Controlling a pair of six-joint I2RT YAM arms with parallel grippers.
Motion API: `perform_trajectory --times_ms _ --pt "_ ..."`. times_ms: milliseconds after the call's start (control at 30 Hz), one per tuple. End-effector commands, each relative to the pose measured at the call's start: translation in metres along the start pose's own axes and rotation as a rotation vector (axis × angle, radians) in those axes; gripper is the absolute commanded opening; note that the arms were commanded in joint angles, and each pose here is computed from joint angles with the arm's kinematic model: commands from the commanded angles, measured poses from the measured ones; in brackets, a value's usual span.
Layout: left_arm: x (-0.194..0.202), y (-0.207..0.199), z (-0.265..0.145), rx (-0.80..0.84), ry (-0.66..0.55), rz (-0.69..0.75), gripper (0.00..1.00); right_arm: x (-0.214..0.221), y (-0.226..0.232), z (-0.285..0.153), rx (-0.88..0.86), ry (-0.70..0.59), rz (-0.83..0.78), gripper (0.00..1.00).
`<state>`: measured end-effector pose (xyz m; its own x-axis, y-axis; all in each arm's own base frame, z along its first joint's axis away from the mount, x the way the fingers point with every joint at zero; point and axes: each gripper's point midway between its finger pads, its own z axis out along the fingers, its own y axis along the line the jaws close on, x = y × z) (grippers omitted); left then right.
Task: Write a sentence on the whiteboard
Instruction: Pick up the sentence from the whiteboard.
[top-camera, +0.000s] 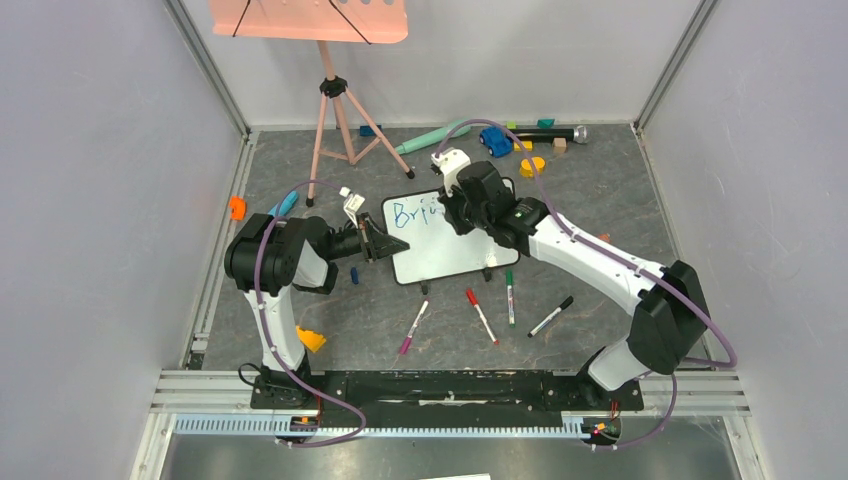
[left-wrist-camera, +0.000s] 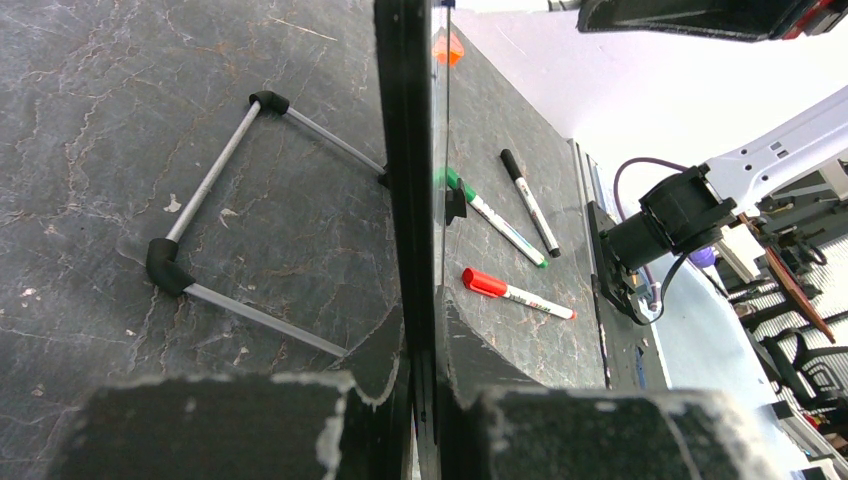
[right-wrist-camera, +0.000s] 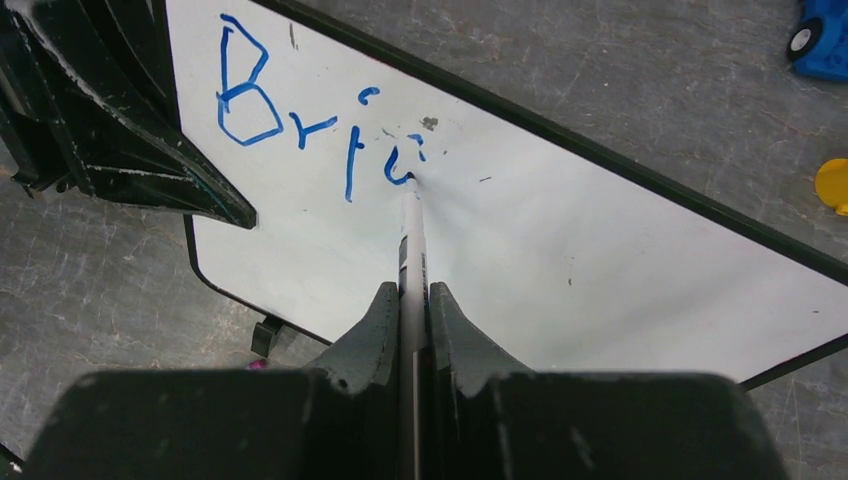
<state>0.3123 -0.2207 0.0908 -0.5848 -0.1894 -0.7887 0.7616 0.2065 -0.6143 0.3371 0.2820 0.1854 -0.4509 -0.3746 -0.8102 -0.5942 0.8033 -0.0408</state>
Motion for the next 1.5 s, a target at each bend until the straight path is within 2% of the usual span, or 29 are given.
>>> perform_trajectory --times_ms 0,367,800,1067,1467 --pt "0.004 0.014 -0.003 -0.033 -0.018 0.151 0.02 -0.028 -0.021 0.001 0.087 -0.058 0.003 0.00" --pt "0.004 0.014 -0.002 -0.032 -0.018 0.153 0.02 -0.035 -0.020 0.004 0.072 -0.066 0.007 0.00" --pt "0.004 0.014 -0.002 -0.036 -0.020 0.152 0.02 0.018 -0.013 -0.002 0.033 0.012 0.034 0.00" --pt "0.004 0.014 -0.003 -0.035 -0.019 0.151 0.02 0.030 -0.005 0.002 -0.005 0.025 0.055 0.00" --pt "0.005 0.013 -0.003 -0.033 -0.017 0.153 0.02 -0.007 0.005 0.005 -0.061 -0.053 0.069 0.00"
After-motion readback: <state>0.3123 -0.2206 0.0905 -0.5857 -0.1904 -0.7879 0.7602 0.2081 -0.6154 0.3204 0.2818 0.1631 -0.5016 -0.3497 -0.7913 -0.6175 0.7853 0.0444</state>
